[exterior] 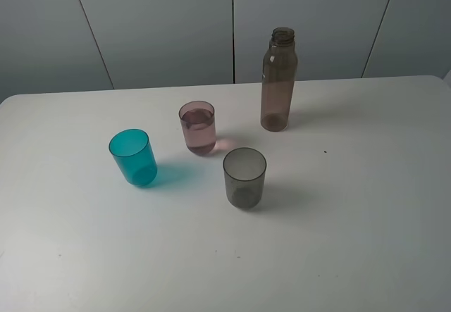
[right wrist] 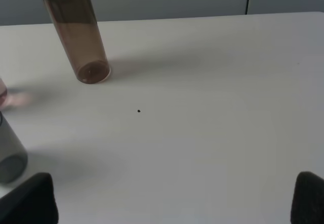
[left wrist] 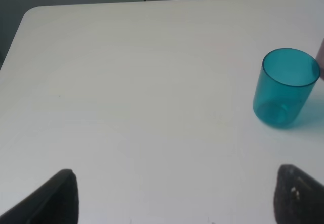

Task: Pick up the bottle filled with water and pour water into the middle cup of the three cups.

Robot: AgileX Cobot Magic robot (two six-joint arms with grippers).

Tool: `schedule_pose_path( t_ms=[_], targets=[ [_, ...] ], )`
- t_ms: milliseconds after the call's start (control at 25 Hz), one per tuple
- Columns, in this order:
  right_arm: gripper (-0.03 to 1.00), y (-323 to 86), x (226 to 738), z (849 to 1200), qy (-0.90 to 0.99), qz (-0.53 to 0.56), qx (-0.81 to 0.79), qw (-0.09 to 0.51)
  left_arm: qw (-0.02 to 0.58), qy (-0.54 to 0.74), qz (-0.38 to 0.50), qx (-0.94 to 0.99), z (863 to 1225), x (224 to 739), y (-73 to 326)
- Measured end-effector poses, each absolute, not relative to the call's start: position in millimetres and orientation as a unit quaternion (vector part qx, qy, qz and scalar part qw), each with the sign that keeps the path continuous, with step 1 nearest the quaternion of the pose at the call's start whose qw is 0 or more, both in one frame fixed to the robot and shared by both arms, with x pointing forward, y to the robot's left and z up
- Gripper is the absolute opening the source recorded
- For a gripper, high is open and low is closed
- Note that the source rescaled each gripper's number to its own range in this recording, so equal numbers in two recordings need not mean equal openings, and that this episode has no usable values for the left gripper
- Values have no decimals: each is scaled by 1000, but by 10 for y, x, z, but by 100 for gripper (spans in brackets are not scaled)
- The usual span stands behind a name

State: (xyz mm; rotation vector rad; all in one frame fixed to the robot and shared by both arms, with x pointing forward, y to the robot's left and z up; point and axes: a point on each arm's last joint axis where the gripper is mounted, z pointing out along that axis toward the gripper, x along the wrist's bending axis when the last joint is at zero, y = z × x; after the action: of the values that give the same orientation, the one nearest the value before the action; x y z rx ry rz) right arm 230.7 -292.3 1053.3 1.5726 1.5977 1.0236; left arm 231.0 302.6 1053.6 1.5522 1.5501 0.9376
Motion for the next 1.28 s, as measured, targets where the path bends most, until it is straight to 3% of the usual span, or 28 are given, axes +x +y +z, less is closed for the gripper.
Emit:
schedule_pose_path(
  t_ms=[1280],
  targets=[
    [100,-2952,2307,10532,637,371,575,354,370,605,365,604,10536,2310,3026]
  ],
)
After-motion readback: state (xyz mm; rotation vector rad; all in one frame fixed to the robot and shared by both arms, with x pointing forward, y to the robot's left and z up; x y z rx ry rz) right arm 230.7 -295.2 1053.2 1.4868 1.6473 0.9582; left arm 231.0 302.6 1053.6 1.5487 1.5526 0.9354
